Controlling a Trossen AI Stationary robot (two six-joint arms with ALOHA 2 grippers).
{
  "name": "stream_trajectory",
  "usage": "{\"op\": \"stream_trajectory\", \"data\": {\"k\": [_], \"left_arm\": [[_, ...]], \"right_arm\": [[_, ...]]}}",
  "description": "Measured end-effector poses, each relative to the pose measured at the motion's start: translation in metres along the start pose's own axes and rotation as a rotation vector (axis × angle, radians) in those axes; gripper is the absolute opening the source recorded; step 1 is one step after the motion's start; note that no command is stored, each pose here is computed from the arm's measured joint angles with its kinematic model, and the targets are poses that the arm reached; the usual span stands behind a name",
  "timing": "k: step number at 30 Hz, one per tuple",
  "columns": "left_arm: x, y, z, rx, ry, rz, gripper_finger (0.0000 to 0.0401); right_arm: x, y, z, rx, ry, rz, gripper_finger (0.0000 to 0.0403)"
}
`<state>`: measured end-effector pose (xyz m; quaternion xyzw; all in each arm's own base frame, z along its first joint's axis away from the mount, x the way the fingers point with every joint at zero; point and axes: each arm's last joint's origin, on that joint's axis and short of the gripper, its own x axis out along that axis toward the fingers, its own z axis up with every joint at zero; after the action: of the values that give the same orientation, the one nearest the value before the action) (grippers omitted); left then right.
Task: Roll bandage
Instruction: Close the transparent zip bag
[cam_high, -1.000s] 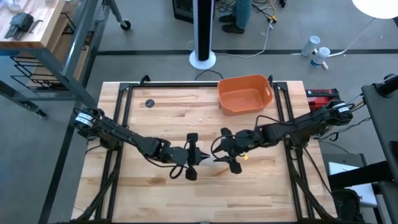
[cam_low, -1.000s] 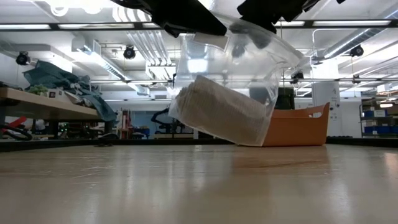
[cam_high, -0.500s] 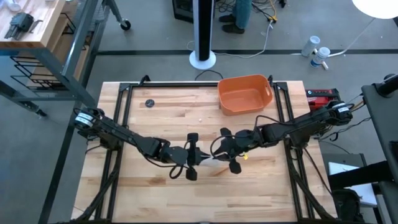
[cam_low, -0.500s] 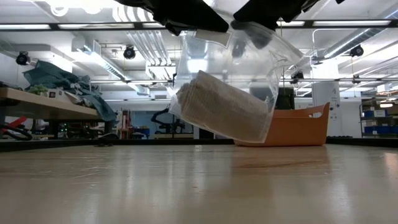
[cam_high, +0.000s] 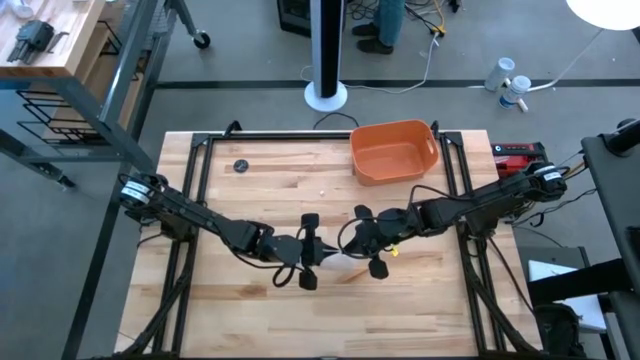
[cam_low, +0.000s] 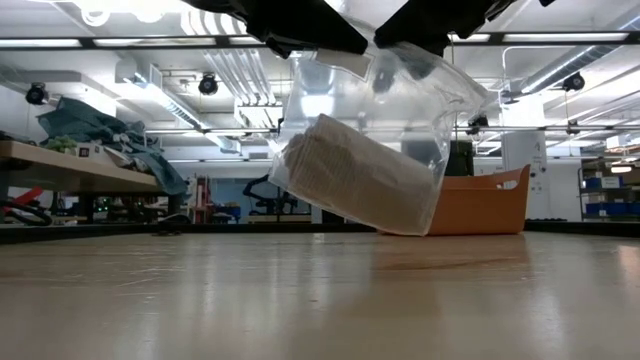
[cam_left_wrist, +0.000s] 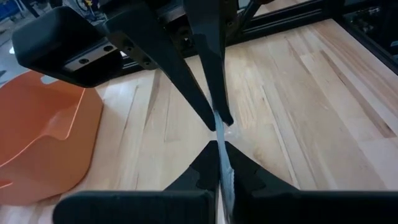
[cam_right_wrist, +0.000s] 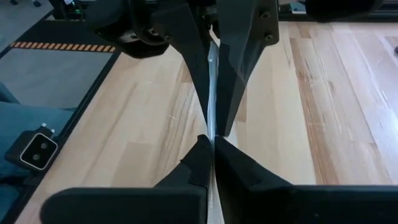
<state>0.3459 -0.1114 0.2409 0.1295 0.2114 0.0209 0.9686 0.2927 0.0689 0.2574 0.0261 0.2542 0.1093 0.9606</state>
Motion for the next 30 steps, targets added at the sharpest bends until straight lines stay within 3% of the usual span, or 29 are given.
{"op": "stream_trajectory", "data": {"k": [7,13,25,27,30], "left_arm": [[0.0,-0.0008,0.0,0.002,-0.002,-0.027,0.0],[0.0,-0.0009,0.0001,0.004,-0.003,-0.032,0.0],[0.0,-0.0011,-0.0013,0.002,0.011,-0.034,0.0],[0.0,-0.0011,-0.0012,0.001,0.01,-0.033,0.0],[0.0,-0.0011,-0.0013,0.002,0.011,-0.034,0.0]], "right_arm": [[-0.0003,-0.0004,-0.004,0.021,0.042,0.0,0.0065],[-0.0004,-0.0004,-0.0044,0.048,0.054,0.062,0.001],[-0.0003,-0.0004,-0.0059,0.037,0.069,0.064,0.0082],[-0.0004,-0.0006,-0.0075,0.039,0.086,0.063,0.0076],[-0.0006,-0.0008,-0.0099,0.05,0.111,0.06,0.003]]}}
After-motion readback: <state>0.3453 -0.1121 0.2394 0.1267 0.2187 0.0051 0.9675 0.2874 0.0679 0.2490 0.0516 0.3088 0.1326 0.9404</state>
